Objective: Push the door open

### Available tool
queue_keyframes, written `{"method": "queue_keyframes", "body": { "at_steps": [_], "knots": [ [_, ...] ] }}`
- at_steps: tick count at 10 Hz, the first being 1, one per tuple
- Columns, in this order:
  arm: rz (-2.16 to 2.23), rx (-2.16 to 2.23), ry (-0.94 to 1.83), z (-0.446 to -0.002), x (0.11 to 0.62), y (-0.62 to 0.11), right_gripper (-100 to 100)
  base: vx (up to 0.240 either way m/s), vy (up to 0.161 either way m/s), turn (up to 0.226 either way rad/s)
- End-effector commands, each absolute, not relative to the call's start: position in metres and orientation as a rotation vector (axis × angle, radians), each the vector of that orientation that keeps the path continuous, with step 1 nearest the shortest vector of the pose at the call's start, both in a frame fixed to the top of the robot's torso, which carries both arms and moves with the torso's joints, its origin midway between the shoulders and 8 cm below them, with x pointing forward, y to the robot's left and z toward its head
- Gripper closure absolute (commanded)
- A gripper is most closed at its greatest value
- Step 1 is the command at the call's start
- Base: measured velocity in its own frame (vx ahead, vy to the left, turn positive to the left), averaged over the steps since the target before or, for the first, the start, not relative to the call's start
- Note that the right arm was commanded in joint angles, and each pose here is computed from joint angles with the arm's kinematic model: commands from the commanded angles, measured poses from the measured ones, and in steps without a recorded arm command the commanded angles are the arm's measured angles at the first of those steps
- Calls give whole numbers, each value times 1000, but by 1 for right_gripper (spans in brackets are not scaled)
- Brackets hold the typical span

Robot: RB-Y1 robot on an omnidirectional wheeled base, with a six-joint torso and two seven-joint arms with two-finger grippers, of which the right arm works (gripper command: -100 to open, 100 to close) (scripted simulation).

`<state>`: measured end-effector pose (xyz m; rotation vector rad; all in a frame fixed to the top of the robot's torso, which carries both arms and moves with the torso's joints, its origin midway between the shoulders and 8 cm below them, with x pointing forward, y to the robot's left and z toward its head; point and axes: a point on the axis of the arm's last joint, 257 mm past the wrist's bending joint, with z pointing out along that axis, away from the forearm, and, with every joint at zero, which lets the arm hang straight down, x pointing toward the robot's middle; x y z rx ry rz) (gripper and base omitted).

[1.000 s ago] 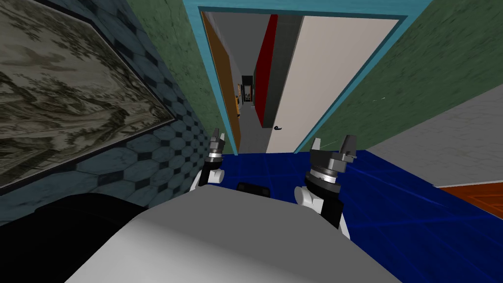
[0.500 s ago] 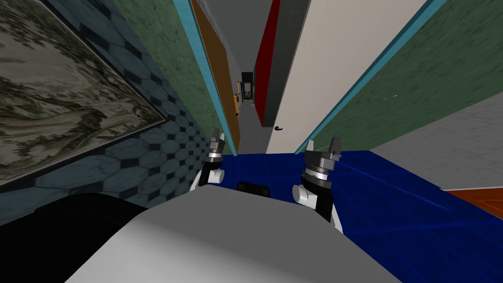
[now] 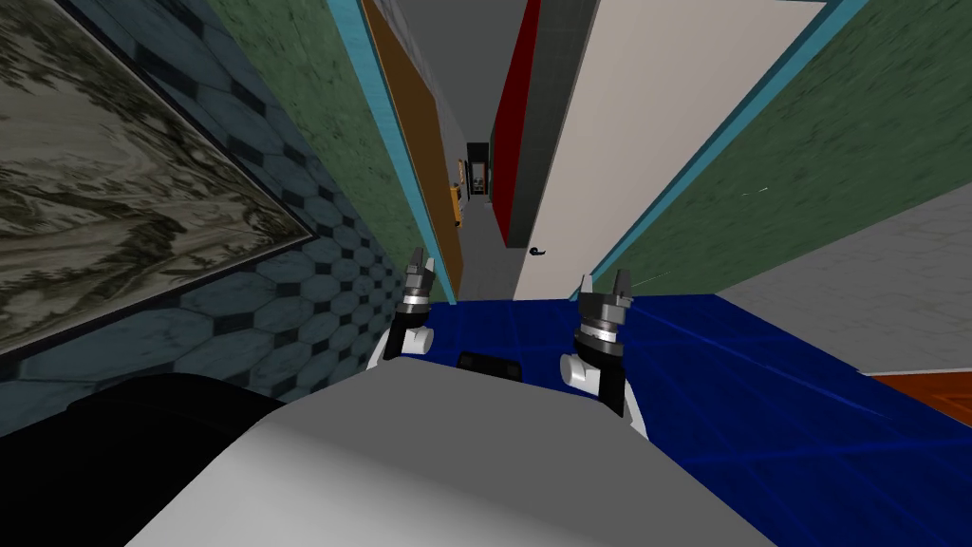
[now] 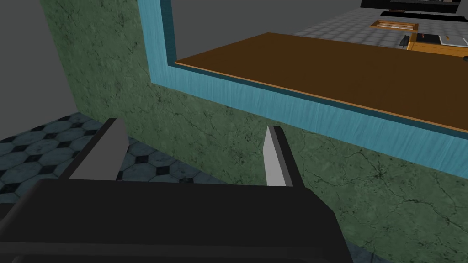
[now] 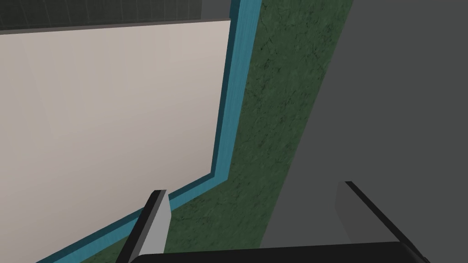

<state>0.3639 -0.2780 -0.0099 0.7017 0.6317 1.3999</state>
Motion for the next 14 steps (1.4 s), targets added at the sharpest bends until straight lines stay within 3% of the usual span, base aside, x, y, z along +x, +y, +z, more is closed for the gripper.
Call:
{"method": "queue_keyframes", "body": {
  "at_steps": [1, 14],
  "knots": [
    [1400, 712, 652, -22, 372, -278, -100, 107, -30, 4],
    [1396, 794, 806, -112, 422, -269, -100, 75, -30, 2]
  ]
}}
